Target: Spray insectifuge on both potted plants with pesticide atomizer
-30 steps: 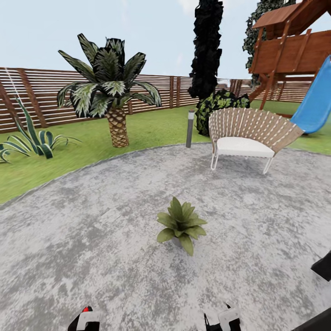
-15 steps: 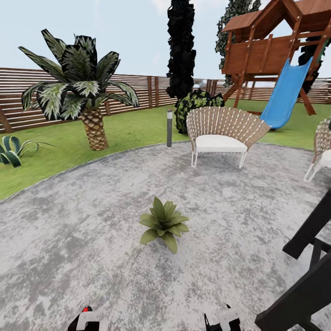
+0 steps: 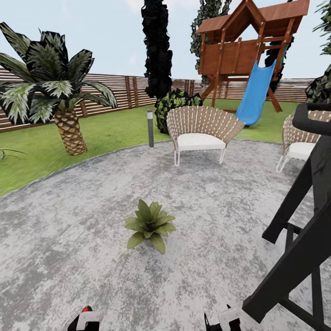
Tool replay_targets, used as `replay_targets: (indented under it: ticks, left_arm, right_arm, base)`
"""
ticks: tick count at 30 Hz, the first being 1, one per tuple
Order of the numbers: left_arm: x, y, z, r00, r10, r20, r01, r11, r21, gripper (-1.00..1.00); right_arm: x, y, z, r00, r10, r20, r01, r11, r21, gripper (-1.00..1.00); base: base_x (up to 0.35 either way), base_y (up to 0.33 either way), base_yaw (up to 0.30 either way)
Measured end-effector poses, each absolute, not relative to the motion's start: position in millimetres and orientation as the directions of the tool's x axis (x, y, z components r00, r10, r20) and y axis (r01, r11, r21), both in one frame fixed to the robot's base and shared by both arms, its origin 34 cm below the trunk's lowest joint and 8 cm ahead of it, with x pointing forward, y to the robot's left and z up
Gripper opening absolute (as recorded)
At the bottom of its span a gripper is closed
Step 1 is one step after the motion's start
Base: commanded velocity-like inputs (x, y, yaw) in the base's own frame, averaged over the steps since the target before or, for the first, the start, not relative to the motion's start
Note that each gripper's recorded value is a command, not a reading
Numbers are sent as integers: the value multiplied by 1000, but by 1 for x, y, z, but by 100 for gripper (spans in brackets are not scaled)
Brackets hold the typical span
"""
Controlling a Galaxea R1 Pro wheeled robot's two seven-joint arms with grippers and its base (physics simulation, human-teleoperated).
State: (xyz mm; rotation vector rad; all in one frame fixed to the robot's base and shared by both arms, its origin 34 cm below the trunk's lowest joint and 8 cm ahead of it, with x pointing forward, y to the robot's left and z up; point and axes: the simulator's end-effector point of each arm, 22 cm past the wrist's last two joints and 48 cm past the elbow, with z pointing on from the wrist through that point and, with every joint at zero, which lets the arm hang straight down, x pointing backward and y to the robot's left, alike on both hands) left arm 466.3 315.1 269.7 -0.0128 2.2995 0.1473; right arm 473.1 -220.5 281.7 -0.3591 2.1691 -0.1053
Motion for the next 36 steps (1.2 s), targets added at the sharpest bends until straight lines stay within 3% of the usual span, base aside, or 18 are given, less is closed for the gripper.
replay_targets:
  ticks: [18, 23, 26, 28, 31, 36]
  left_arm:
    - [472, 304, 272, -660, 59, -749, -20, 995, 96, -100]
    - [486, 273, 276, -630, 227, -742, 183, 973, 142, -100]
    - [468, 230, 261, -639, 366, -677, 433, 898, 77, -100]
    - [463, 206, 263, -642, 420, -641, 584, 810, -55, -100]
    - [469, 209, 279, -650, 473, -595, 682, 709, -182, -100]
    - [460, 211, 286, -590, 609, -531, 790, 572, -222, -100]
  right_arm:
    - [474, -216, 282, -546, -289, -786, -218, 955, -200, 100]
    - [475, -214, 283, -541, -295, -787, -228, 953, -200, 100]
    - [477, -203, 284, -520, -324, -790, -285, 938, -198, 100]
    - [496, -163, 301, -423, -385, -820, -461, 871, -171, 100]
    - [511, -115, 320, -385, -439, -812, -663, 744, -87, 100]
    - [512, -77, 351, -339, -455, -823, -803, 596, 1, 100]
  base:
    - [75, 1, -3]
    - [7, 0, 0]
    - [0, 0, 0]
    - [0, 0, 0]
    - [0, 0, 0]
    - [0, 0, 0]
